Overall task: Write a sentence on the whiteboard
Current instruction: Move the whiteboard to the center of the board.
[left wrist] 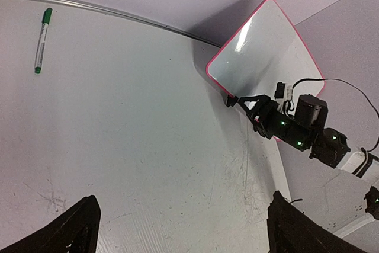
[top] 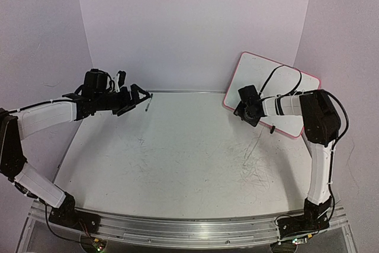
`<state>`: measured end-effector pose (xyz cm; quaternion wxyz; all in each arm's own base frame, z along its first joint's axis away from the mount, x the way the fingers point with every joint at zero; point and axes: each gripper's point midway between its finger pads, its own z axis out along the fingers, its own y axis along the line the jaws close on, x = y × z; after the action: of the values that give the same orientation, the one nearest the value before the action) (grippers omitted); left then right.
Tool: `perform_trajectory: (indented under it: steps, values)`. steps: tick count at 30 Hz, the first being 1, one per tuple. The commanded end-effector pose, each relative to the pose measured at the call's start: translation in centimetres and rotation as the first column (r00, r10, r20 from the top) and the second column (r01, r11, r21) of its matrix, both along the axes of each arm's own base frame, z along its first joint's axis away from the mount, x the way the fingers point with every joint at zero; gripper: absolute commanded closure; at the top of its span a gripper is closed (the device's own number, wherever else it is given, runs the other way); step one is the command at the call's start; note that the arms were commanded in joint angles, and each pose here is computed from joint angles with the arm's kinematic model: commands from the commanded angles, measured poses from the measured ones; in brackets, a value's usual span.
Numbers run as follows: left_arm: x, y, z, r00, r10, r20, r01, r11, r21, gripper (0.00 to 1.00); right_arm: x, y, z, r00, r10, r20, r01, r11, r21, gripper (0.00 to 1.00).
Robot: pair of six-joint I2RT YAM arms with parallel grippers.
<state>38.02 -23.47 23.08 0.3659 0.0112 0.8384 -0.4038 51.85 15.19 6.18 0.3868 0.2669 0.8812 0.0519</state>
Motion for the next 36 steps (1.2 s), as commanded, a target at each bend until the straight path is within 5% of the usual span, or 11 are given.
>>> perform_trajectory:
  steps: [1, 12, 36]
  values:
    - [-0.3, 0.3, 2.6, 0.997, 0.012, 0.08, -0.01, 1.0, -0.024, 0.01, 1.9, 0.4, 0.5, 0.999, 0.003, 0.035, -0.002, 0.999, -0.037, 0.31]
    - [-0.4, 0.4, 2.3, 0.997, 0.013, 0.08, -0.012, 1.0, -0.015, 0.01, 3.6, -0.4, -0.7, 0.997, -0.065, 0.052, 0.069, 0.994, -0.082, 0.32]
    - [-0.7, 1.0, 2.2, 0.995, 0.03, 0.095, -0.03, 1.0, 0.004, 0.0, 4.8, -1.3, -2.1, 0.999, -0.047, 0.007, 0.048, 0.996, -0.081, 0.62]
